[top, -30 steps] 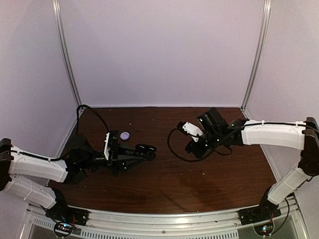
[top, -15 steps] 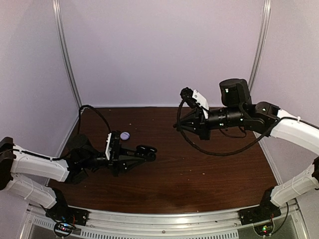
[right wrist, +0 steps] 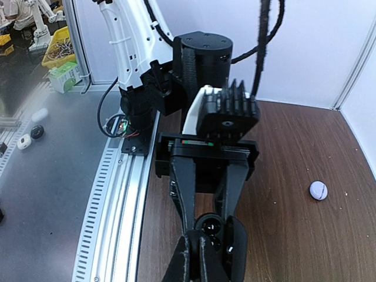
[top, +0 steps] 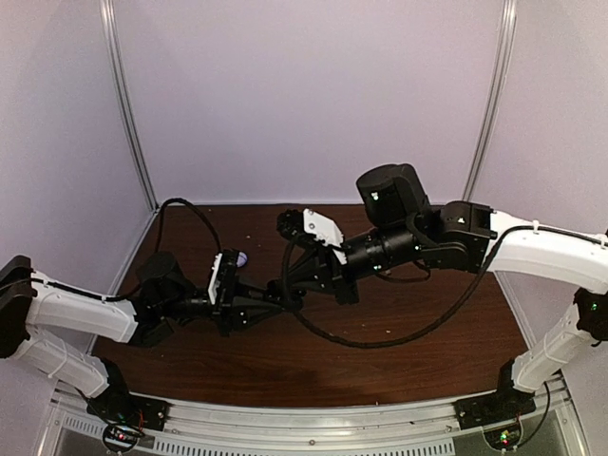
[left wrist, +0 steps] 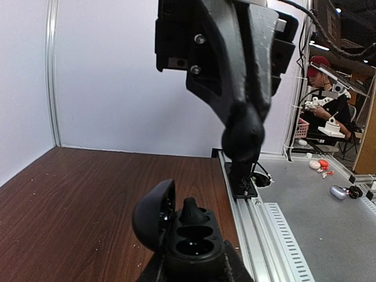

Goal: Insert the wireless bluetooth earbuds into the charging case
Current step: Insert the left earbud into the left side groove of the charging case.

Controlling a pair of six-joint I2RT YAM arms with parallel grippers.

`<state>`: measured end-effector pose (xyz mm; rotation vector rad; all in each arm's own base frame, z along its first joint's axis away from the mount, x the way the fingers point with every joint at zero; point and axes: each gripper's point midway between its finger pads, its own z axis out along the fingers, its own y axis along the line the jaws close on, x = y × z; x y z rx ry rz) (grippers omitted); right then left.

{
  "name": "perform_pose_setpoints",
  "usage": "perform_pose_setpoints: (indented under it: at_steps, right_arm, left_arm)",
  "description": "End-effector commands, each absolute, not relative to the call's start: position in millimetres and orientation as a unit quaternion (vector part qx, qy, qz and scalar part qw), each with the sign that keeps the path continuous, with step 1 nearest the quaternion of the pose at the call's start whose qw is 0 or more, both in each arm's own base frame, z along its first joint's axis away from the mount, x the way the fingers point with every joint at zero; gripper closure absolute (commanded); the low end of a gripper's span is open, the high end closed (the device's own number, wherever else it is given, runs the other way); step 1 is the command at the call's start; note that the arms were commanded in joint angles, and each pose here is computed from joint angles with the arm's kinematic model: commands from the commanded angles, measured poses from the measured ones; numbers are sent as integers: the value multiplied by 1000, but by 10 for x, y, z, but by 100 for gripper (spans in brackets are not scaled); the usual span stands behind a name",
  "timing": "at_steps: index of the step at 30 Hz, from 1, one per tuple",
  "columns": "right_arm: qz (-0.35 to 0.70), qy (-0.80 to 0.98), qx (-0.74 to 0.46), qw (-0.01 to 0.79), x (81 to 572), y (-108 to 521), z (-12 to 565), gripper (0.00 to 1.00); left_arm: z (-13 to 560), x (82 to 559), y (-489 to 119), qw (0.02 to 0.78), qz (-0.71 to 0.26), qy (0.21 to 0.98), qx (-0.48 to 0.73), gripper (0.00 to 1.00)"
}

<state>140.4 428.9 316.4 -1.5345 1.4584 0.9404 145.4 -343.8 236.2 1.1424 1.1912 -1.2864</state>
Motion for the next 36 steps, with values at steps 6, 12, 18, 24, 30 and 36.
perform_pose_setpoints:
  at_steps: [6,12,18,24,30,36]
  right_arm:
    - [340,561,-637,406,1336,4451,3085,100]
    - [322,567,-643,402,1375,4484,2981,100]
    - [313,573,-648,392,1381,4508,2864,100]
    - [301,578,-655,382,1376,4554,2750,100]
    - [292,588,-655,374,1396,4550,2624,100]
    - [285,597,-655,364,1396,4510,2510,100]
  left_arm:
    - [2539,1380,-3461,502,-555,454,484,100]
    - [2552,1330,-3453,496,-564,446,487,100]
    - [2577,1321,-3445,500,-563,443,486,100]
    - [2576,1316,-3447,500,-563,442,487,100]
    - [2609,1315,-3423,508,-560,440,484,100]
    - [2660,1305,-3396,516,-560,435,481,100]
